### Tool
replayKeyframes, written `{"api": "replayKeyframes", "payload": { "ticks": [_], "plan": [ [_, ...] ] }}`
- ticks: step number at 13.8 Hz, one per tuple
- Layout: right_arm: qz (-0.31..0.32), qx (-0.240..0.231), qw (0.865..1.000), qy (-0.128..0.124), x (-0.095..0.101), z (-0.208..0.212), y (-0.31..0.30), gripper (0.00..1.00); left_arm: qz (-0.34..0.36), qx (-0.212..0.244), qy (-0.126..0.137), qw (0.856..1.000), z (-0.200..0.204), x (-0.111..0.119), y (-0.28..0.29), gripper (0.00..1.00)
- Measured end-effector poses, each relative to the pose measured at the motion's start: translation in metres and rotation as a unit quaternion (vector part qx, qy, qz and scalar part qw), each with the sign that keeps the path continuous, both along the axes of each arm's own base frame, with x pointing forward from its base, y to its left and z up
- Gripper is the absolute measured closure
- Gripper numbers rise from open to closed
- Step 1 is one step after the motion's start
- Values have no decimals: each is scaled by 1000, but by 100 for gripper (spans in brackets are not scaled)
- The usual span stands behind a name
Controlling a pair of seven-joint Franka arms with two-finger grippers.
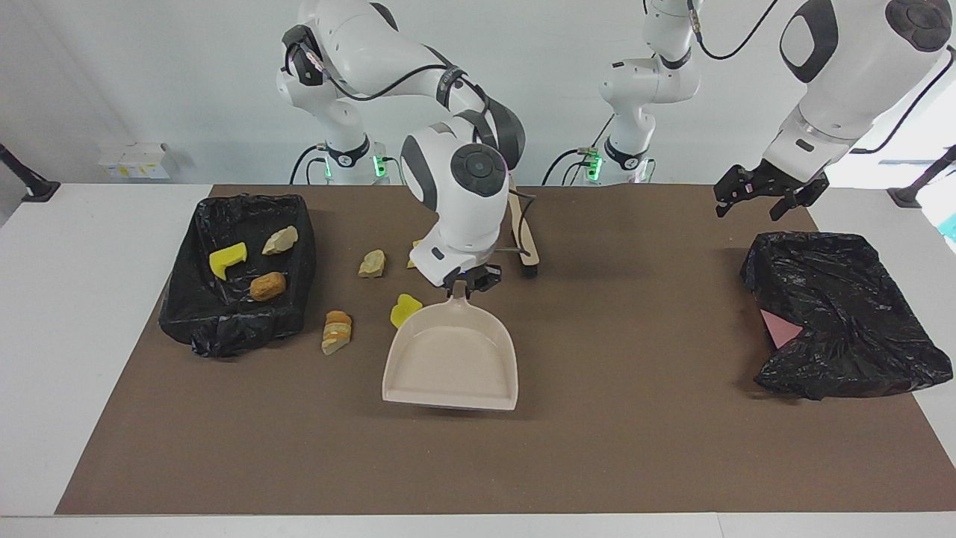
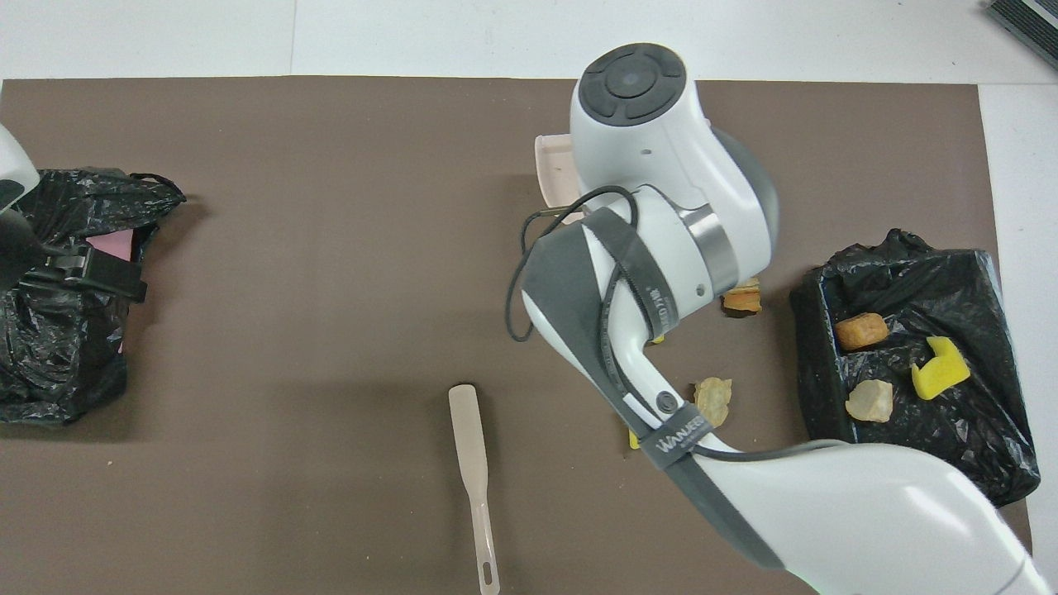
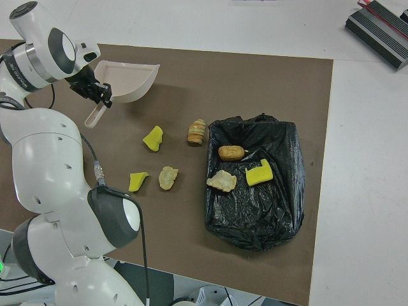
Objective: Sweep and dump trash in bin
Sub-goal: 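Return the dustpan to the table center with the right gripper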
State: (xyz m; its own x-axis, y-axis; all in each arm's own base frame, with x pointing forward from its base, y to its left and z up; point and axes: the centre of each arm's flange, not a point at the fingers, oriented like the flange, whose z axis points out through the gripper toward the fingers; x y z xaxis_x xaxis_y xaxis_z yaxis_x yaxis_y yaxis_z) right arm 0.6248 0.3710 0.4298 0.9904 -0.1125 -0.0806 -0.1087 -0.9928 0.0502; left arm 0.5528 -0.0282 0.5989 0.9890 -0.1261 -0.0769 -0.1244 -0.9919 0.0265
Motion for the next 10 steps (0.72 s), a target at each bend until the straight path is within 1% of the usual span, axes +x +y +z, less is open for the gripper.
{"api": "replayKeyframes", "payload": {
  "ticks": [1, 3, 7, 8, 10],
  "plan": [
    [-7, 13, 1000, -3, -3, -8, 16, 68, 0, 0, 0, 1000, 0, 0, 0, 0],
    [-13, 35, 999, 3, -11, -22, 42, 68, 0, 0, 0, 1000, 0, -1, 0, 0],
    [-4, 57, 998, 20, -43, -38, 93, 68, 0, 0, 1, 1000, -1, -1, 0, 0],
    [-1, 58, 998, 21, -48, -44, 101, 68, 0, 0, 1, 1000, -1, -1, 0, 0],
    [13, 55, 998, 26, -47, -59, 101, 68, 0, 0, 1, 1000, -2, -1, 0, 0]
  ]
}}
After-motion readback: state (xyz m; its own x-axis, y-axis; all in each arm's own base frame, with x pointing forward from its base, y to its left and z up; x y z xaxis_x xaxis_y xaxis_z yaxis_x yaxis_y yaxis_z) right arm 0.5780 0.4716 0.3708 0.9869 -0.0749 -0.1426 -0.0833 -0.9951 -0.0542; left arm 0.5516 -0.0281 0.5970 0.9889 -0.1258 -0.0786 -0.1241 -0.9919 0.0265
